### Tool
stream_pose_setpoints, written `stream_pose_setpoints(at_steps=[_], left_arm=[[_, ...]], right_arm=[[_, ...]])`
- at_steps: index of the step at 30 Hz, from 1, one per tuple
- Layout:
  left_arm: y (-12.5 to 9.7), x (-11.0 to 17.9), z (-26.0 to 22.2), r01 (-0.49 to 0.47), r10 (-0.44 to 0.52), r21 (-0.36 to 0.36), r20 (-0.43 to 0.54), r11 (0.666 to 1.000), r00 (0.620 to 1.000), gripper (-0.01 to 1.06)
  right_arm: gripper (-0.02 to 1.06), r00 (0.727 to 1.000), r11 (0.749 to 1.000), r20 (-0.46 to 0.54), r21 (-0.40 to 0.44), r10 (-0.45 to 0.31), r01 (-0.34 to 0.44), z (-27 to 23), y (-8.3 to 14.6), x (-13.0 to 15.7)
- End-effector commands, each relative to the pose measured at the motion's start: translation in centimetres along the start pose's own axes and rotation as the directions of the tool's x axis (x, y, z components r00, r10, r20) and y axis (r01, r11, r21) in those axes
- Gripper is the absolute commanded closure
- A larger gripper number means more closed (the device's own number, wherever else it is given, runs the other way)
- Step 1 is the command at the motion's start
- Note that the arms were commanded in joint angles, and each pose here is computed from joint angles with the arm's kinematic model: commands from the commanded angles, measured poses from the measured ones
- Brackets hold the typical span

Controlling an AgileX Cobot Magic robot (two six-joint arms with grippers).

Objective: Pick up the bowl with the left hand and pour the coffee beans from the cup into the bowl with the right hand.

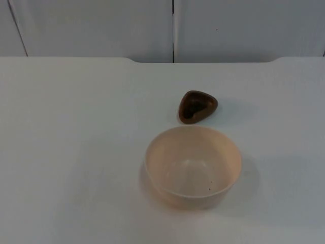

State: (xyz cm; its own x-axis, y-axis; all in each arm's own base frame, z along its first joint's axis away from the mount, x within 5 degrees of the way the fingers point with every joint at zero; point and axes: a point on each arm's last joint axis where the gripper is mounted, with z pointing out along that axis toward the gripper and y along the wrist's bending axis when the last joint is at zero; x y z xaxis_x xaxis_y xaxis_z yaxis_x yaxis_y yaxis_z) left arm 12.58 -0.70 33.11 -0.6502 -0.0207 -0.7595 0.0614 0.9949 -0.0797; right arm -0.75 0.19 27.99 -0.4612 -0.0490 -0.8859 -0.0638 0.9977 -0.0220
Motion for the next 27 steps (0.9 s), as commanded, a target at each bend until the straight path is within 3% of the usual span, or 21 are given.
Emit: stream_pose_setpoints(at_steps=[1,10,27], left_arm=[[-0.2,-0.6,0.6,0.016,-0.016,0.038,0.012,0.999,1.000,0.00],[-1.3,-1.4,4.1,0.014,0.002,0.210,-0.077,0.978,0.997,0.01],[-1.6,-1.2,9.3,0.055,0.014,0.284,-0.236,0.957,0.972,0.04]], right_arm=[[-0.01,1.000,1.000,0.007,0.004,0.003,-0.003,0.0,0.0,0.0],[-0.01,1.000,1.000,0.007,0.004,0.003,-0.003,0.0,0.0,0.0],[-0.01,1.000,1.000,0.007,0.004,0.003,-0.003,0.0,0.0,0.0]])
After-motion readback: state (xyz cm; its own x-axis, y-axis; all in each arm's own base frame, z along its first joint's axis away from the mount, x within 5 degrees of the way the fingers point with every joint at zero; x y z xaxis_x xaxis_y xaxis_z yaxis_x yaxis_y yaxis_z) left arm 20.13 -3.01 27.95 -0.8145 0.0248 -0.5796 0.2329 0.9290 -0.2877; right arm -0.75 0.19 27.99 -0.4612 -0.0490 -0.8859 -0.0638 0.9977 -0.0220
